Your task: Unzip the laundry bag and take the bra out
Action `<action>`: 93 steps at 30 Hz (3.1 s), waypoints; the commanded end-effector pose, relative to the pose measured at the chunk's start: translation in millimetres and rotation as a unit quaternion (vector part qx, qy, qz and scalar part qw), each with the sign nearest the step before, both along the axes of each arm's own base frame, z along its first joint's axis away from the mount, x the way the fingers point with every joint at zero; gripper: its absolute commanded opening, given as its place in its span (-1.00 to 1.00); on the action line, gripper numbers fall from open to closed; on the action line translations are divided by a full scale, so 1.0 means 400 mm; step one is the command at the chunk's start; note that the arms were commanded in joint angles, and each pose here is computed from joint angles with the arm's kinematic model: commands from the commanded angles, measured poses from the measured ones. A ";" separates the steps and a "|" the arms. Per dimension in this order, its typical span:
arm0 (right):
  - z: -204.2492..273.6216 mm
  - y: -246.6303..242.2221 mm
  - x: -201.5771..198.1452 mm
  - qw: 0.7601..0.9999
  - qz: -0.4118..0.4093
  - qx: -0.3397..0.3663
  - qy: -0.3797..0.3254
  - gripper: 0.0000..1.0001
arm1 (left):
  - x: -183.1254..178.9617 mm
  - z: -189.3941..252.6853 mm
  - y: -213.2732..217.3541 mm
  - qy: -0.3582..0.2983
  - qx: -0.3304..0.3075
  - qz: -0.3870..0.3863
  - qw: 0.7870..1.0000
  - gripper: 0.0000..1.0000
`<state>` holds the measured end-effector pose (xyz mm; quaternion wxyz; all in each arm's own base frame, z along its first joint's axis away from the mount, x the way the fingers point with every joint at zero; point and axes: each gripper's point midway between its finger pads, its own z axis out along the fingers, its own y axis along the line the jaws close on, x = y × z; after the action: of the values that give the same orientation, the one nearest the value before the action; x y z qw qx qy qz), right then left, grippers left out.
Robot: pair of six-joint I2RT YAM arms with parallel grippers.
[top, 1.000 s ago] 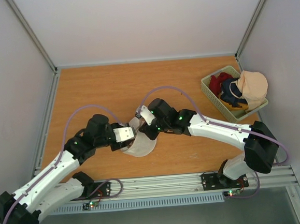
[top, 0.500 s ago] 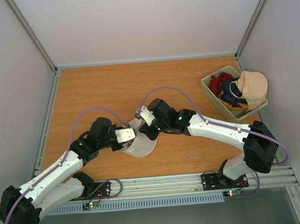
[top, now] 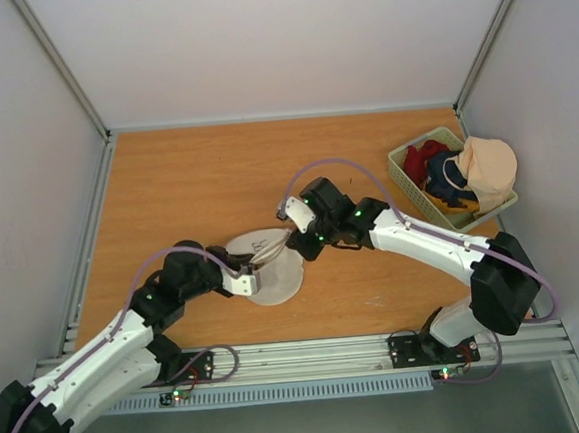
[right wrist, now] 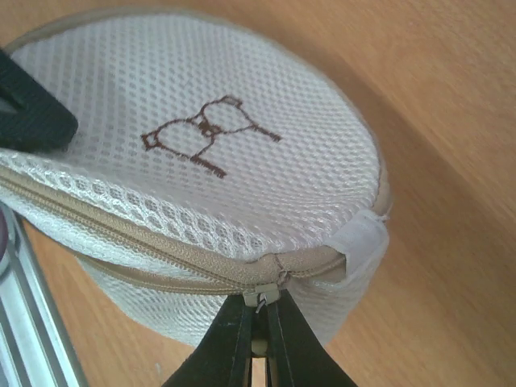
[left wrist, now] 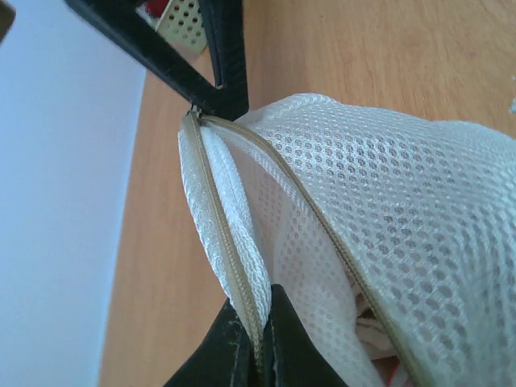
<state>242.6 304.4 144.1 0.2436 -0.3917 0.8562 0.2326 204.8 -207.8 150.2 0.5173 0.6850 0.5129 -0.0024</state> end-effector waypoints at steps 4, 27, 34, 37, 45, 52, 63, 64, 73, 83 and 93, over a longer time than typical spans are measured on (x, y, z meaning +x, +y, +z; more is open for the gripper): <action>0.005 -0.133 0.075 0.996 -0.062 -0.062 -0.032 -0.98 | -0.053 0.039 -0.017 -0.106 0.024 -0.102 0.989 -0.99; 0.263 -0.064 0.077 0.972 -0.003 0.073 -0.222 0.32 | -0.007 0.160 -0.011 -0.047 -0.044 -0.013 0.998 -0.99; 0.312 0.059 -0.020 0.914 0.144 0.083 -0.370 0.39 | -0.005 0.174 -0.026 -0.057 -0.053 -0.026 0.997 -0.99; 0.281 0.101 -0.032 0.905 0.191 0.079 -0.372 0.40 | -0.001 0.181 -0.027 -0.060 -0.054 -0.023 0.996 -0.99; 0.201 0.137 -0.055 0.902 0.252 0.045 -0.348 0.43 | -0.002 0.170 -0.027 -0.051 -0.053 -0.023 0.997 -0.99; 0.147 0.151 -0.074 0.903 0.272 0.010 -0.333 0.42 | 0.005 0.168 -0.027 -0.053 -0.052 -0.019 0.997 -0.99; 0.188 0.125 0.055 0.917 0.125 -0.044 -0.377 -0.97 | 0.007 0.202 -0.027 -0.038 -0.090 0.000 0.995 -0.97; 0.195 0.119 0.063 0.917 0.109 -0.043 -0.382 -0.98 | 0.018 0.216 -0.023 -0.038 -0.102 0.017 0.994 -0.66; 0.342 0.115 0.082 0.913 0.008 0.187 -0.363 -0.98 | 0.138 0.336 0.134 0.127 -0.353 0.323 0.869 0.95; 0.437 0.139 0.018 0.886 0.058 0.298 -0.351 -0.98 | 0.116 0.118 0.189 0.355 -0.380 0.454 0.724 0.46; 0.499 0.158 -0.064 0.855 0.134 0.368 -0.339 -0.98 | 0.144 -0.027 0.142 0.512 -0.435 0.440 0.596 0.74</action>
<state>236.7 368.2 308.0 0.5885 -0.4331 0.5754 0.3675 257.9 -134.0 139.6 0.3674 0.0038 0.8952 -0.2521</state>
